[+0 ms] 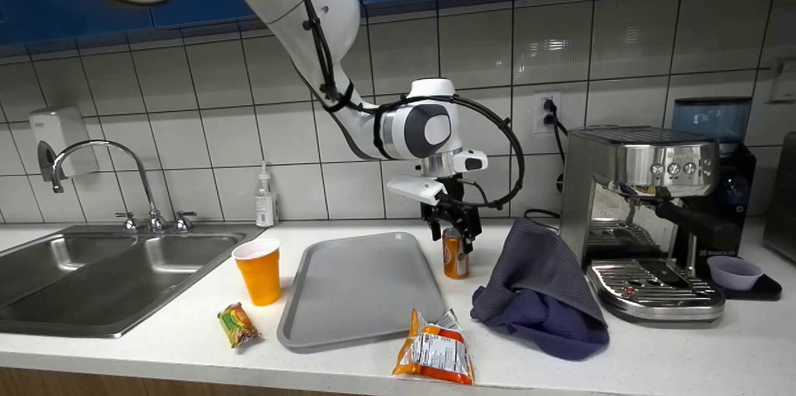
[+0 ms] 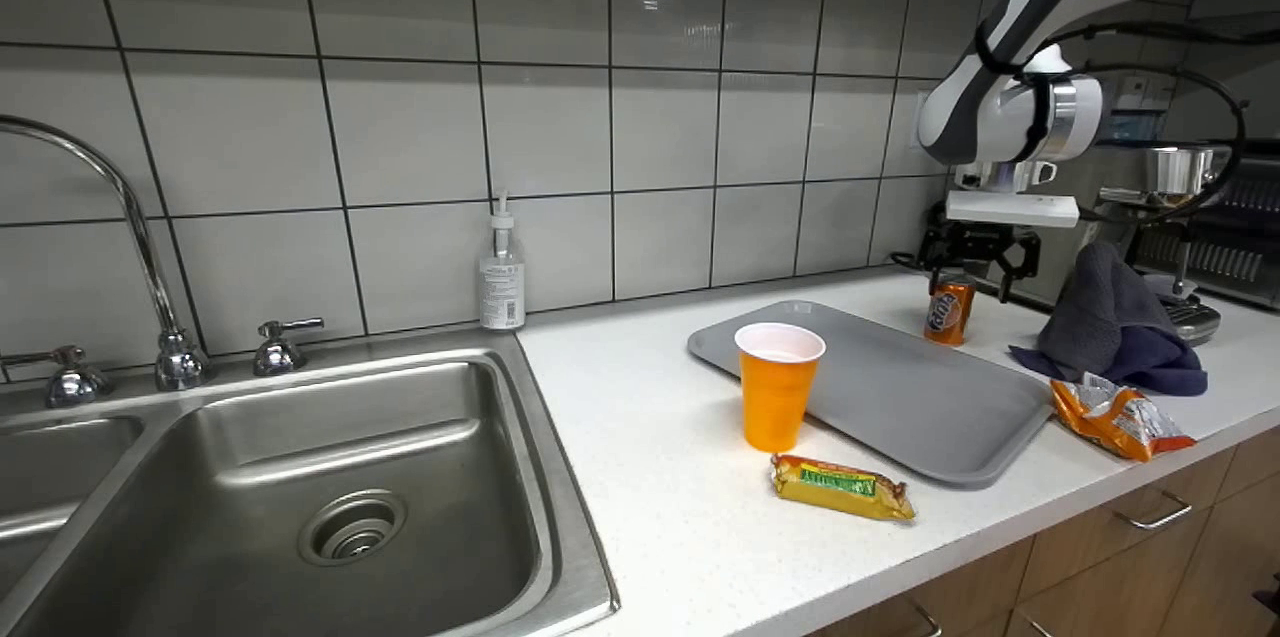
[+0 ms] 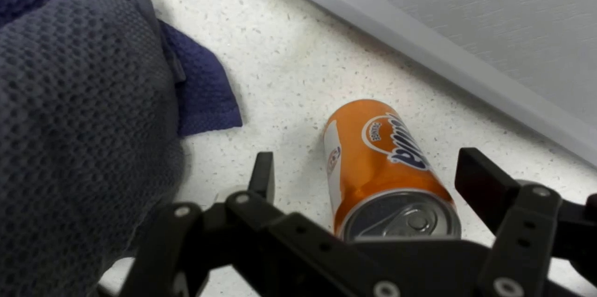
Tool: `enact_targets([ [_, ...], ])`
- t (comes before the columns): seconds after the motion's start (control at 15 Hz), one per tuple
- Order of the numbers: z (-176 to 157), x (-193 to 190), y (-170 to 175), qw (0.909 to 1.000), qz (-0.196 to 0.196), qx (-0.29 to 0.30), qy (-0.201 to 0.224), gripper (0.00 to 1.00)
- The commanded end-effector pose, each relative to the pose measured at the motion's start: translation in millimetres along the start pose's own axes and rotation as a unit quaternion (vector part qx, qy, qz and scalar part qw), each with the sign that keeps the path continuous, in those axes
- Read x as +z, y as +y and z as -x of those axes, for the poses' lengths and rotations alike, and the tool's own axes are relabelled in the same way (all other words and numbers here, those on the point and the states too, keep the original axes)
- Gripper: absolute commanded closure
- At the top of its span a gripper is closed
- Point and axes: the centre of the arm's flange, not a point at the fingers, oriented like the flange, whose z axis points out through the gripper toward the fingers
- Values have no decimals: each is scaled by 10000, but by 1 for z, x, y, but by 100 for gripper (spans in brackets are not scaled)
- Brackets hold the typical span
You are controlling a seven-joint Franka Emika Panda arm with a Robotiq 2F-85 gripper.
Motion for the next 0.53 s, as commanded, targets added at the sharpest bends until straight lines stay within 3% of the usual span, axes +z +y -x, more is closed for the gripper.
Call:
enact_targets([
  [0.0, -24, 5, -3, 9999, -78, -65, -135, 0],
  [0.2, -29, 8, -5, 9999, -62, -73, -134, 0],
  [0.27, -30, 9, -4, 9999, -56, -68, -130, 25],
  [0.33, -31, 10, -5, 9999, -54, -69, -129, 28],
  [0.47, -33, 12, -5, 9999, -48, -71, -124, 44],
])
